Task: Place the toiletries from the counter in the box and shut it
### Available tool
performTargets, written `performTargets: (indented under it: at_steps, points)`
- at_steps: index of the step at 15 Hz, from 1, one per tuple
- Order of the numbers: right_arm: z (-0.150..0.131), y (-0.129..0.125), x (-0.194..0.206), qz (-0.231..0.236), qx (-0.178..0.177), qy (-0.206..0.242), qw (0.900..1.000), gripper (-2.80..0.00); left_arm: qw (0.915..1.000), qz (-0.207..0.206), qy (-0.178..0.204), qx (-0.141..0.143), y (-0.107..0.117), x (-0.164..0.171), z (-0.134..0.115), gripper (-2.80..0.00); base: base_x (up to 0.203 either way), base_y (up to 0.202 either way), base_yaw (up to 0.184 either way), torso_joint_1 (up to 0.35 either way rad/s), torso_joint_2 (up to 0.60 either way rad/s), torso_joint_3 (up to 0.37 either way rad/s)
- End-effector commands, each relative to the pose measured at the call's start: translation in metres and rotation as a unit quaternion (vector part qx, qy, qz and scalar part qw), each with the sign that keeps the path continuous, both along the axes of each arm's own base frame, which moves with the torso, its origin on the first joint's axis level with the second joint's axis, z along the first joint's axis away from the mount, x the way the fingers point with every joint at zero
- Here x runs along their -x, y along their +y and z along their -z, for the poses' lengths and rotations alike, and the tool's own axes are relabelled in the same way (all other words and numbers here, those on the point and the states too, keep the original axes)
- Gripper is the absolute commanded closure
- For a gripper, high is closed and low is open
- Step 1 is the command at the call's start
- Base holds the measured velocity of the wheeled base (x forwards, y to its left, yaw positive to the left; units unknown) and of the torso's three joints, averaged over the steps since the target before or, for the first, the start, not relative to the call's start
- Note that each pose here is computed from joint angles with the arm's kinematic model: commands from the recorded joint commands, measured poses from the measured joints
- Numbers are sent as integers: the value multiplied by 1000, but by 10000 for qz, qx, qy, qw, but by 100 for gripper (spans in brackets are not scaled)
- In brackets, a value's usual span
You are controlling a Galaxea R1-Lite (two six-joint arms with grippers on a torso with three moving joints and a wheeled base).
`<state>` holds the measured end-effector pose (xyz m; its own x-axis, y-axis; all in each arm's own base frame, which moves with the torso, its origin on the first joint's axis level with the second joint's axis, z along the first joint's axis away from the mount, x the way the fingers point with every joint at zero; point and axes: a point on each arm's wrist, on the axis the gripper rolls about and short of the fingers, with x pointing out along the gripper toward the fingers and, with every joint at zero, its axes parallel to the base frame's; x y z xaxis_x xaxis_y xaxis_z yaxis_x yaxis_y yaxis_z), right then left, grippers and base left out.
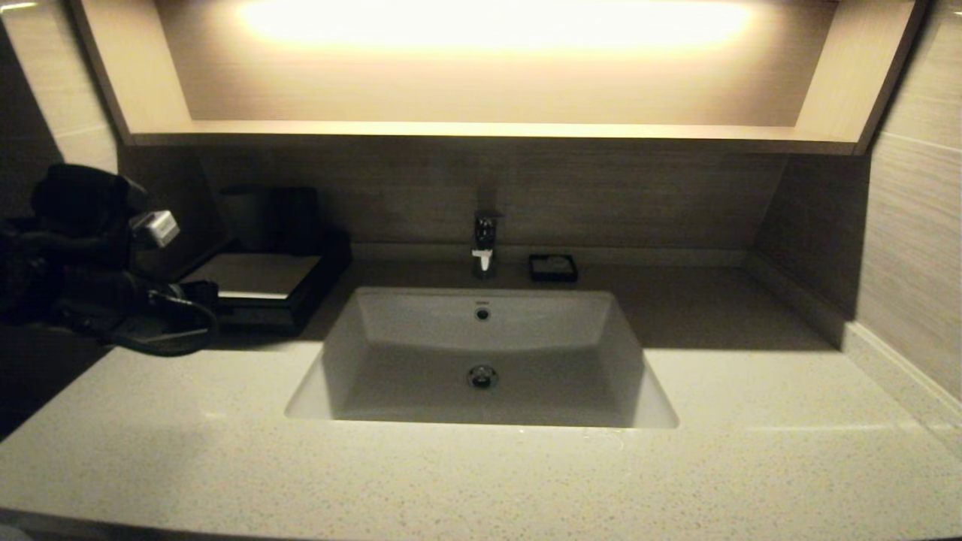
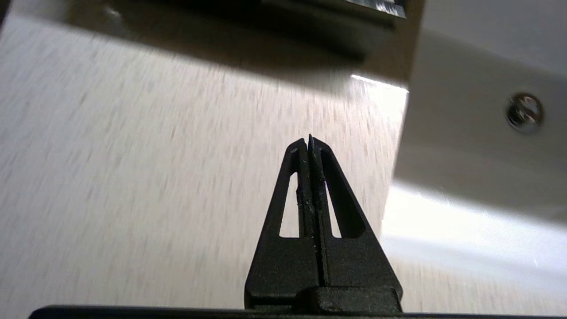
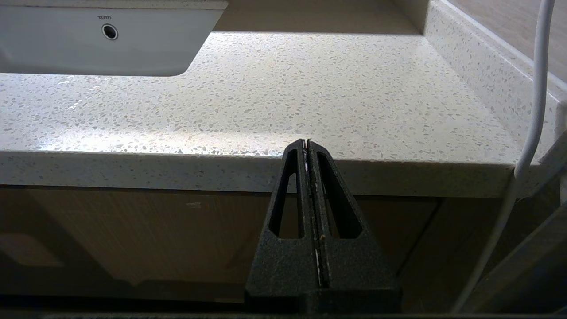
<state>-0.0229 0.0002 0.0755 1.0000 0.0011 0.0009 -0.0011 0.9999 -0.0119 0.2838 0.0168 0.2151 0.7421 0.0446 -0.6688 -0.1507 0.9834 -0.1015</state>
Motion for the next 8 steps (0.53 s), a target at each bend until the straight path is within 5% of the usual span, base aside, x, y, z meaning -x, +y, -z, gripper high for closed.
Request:
performTargets:
  at_steps: [1,8]
  points:
    - [0,0,0,-2,2,10,10000,0,9992,-1,-389,-14,-3,48,-14,0,0,0,0,0,0,0]
    - [0,0,0,-2,2,11,10000,0,9784,91,-2050,-245,-8,134,-53,0,0,0,0,0,0,0]
